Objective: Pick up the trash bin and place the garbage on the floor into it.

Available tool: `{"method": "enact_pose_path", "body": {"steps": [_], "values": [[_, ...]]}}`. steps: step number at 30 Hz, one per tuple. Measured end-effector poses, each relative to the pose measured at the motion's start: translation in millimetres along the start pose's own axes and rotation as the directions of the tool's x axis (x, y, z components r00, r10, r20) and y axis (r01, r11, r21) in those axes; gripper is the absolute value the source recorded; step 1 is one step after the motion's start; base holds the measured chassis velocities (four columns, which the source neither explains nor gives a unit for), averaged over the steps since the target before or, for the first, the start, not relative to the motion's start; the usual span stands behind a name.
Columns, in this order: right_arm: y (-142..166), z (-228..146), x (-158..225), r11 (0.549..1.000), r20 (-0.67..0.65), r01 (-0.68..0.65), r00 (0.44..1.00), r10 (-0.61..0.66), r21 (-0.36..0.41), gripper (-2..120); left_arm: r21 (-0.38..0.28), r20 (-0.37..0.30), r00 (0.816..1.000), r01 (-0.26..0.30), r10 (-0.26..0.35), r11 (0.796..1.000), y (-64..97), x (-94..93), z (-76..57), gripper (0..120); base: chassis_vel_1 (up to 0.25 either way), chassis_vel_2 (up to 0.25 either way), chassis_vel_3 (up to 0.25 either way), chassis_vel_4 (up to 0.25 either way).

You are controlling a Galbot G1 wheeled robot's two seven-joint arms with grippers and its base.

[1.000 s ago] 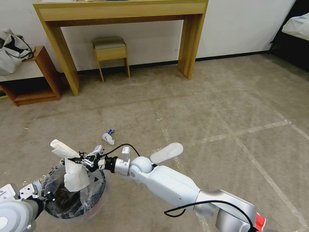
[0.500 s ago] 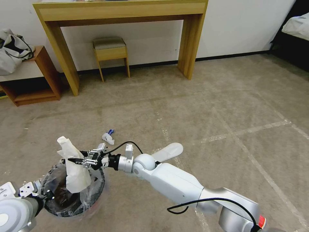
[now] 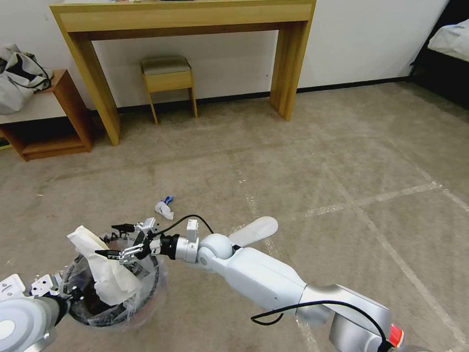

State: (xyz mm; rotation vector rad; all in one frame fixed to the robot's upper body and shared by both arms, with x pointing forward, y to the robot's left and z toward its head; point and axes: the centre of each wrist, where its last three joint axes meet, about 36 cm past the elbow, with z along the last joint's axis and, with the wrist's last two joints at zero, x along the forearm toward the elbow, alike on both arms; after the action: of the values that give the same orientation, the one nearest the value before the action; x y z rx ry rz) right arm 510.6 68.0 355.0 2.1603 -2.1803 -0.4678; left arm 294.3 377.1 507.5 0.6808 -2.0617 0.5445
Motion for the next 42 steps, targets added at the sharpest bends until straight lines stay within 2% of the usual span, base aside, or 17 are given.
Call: {"method": "enact_pose_path", "body": {"steps": [11,19,21,23,25,26,28,29,31,32,34,35,37,38,40,41,42], "values": [[-6,-18,-1,1.0,0.034,-0.01,0.999,0.01,0.021,100,0.002,-0.004,1.0,0.004,-0.004,1.0,0.7,-0.6,-4.5,0,0.0,0.0,0.0,0.0],[-16,-55,8,0.999,0.085,-0.002,0.996,-0.002,0.048,100,0.011,-0.015,1.0,0.005,-0.005,1.0,1.4,-2.3,-8.3,0,0.0,0.0,0.0,0.0],[-18,-80,13,0.998,0.121,0.009,0.993,-0.018,0.068,100,0.016,-0.023,1.0,0.006,-0.005,1.0,1.2,-3.2,-9.8,0,0.0,0.0,0.0,0.0],[-19,-86,15,0.997,0.129,0.01,0.991,-0.02,0.075,100,0.017,-0.025,1.0,0.005,-0.005,1.0,1.2,-3.5,-10.1,0,0.0,0.0,0.0,0.0],[-23,-122,23,0.994,0.176,-0.002,0.984,-0.018,0.111,100,0.021,-0.033,0.999,0.01,-0.009,1.0,1.5,-5.3,-12.1,0,0.0,0.0,0.0,0.0],[-23,-122,23,0.994,0.176,-0.002,0.984,-0.018,0.111,100,0.021,-0.033,0.999,0.01,-0.009,1.0,1.5,-5.3,-12.1,0,0.0,0.0,0.0,0.0],[-30,-170,43,0.987,0.239,-0.06,0.971,0.023,0.15,100,0.026,-0.041,0.999,0.009,-0.008,1.0,1.4,-6.0,-14.6,0,0.0,0.0,0.0,0.0],[-30,-170,43,0.987,0.239,-0.06,0.971,0.023,0.15,100,0.026,-0.041,0.999,0.009,-0.008,1.0,1.4,-6.0,-14.6,0,0.0,0.0,0.0,0.0],[-41,-211,87,0.966,0.306,-0.186,0.944,0.125,0.182,100,0.03,-0.042,0.999,0.003,-0.002,1.0,0.8,-5.3,-17.8,0,0.0,0.0,0.0,0.0],[-41,-211,87,0.966,0.306,-0.186,0.944,0.125,0.182,100,0.03,-0.042,0.999,0.003,-0.002,1.0,0.8,-5.3,-17.8,0,0.0,0.0,0.0,0.0],[-55,-222,185,0.862,0.35,-0.481,0.844,0.406,0.16,100,0.044,-0.044,0.999,-0.004,0.006,0.999,-0.6,-6.0,-20.0,0,0.0,0.0,0.0,0.0],[-55,-222,185,0.862,0.35,-0.481,0.844,0.406,0.16,100,0.044,-0.044,0.999,-0.004,0.006,0.999,-0.6,-6.0,-20.0,0,0.0,0.0,0.0,0.0],[-53,-215,243,0.774,0.362,-0.616,0.762,0.537,0.148,100,0.052,-0.046,0.999,-0.006,0.009,0.999,-0.7,-6.4,-20.6,0,0.0,0.0,0.0,0.0],[-53,-215,243,0.774,0.362,-0.616,0.762,0.537,0.148,100,0.052,-0.046,0.999,-0.006,0.009,0.999,-0.7,-6.4,-20.6,0,0.0,0.0,0.0,0.0],[-42,-206,286,0.664,0.408,-0.732,0.658,0.633,0.15,100,0.053,-0.047,0.999,-0.003,0.006,0.999,0.1,-6.8,-20.8,0,0.0,0.0,0.0,0.0],[-42,-206,286,0.664,0.408,-0.732,0.658,0.633,0.15,100,0.053,-0.047,0.999,-0.003,0.006,0.999,0.1,-6.8,-20.8,0,0.0,0.0,0.0,0.0],[-35,-202,296,0.618,0.43,-0.77,0.617,0.659,0.157,100,0.055,-0.046,0.999,-0.004,0.006,0.998,0.4,-6.7,-20.9,0,0.0,0.0,0.0,0.0]]}}
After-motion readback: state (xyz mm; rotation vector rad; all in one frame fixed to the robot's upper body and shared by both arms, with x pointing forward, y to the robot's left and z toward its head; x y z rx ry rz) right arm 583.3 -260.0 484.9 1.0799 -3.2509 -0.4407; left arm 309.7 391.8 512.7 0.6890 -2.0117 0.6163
